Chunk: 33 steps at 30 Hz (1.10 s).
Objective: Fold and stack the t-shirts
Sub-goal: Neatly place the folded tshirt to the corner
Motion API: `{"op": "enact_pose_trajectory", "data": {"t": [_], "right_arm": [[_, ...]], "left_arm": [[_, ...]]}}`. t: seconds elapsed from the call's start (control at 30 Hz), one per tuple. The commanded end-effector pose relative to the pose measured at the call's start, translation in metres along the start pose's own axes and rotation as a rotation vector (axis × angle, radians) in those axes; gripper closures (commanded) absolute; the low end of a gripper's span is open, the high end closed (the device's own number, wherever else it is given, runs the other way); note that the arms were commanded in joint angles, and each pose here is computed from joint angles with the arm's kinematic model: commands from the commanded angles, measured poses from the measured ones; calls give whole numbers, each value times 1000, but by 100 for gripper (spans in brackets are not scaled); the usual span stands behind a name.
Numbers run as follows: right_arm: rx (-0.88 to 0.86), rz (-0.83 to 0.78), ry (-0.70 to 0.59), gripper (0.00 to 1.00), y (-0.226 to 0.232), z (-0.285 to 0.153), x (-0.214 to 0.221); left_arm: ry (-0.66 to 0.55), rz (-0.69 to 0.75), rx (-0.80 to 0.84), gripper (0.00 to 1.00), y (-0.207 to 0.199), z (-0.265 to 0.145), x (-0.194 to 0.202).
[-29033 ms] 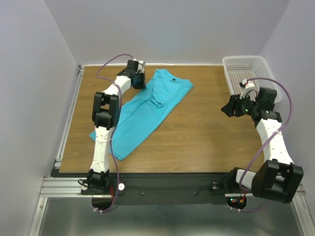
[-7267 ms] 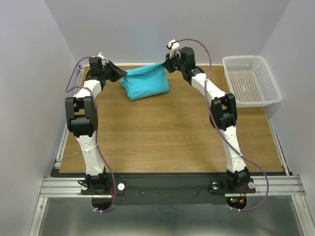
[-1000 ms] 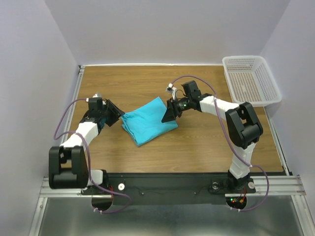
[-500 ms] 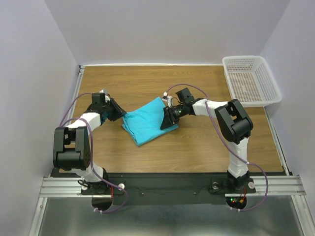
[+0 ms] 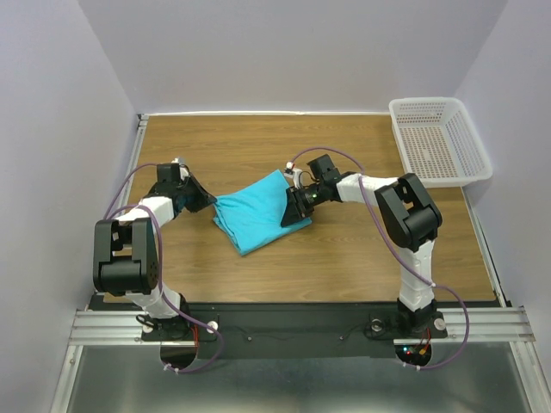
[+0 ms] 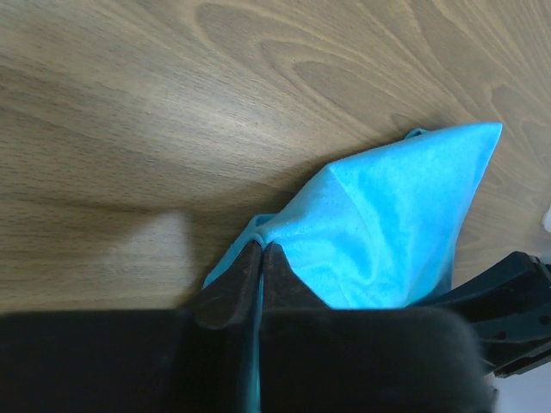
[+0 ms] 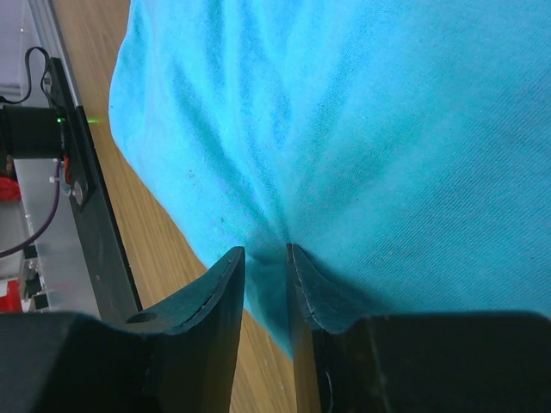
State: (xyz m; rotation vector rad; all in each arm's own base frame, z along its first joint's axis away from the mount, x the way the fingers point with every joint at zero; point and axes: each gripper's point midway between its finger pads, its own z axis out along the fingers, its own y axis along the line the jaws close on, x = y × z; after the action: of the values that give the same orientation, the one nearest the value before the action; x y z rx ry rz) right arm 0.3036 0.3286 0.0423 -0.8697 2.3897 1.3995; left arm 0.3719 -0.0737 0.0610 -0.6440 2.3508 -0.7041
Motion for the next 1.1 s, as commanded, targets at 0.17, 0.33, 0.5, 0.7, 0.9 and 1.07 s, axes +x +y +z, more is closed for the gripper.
{"op": "enact_pose_trajectory", "data": {"t": [0.17, 0.33, 0.5, 0.7, 0.9, 1.07], "right_arm": [[96, 7, 26, 68, -19, 1, 6], [158, 5, 22, 70, -30, -1, 5], [202, 23, 33, 74, -42, 2, 9], [266, 4, 43, 74, -54, -1, 10], [300, -37, 89, 73, -65, -3, 20], [298, -59, 115, 68, -69, -2, 24]], "left_arm": [[-41, 26, 65, 100, -12, -18, -11], [-37, -29, 143, 100, -30, -50, 4], [-9, -101, 162, 100, -22, -67, 27], [-13, -176, 28, 100, 26, -63, 35], [49, -209, -82, 100, 58, -52, 48], [73, -223, -152, 100, 80, -42, 57]]}}
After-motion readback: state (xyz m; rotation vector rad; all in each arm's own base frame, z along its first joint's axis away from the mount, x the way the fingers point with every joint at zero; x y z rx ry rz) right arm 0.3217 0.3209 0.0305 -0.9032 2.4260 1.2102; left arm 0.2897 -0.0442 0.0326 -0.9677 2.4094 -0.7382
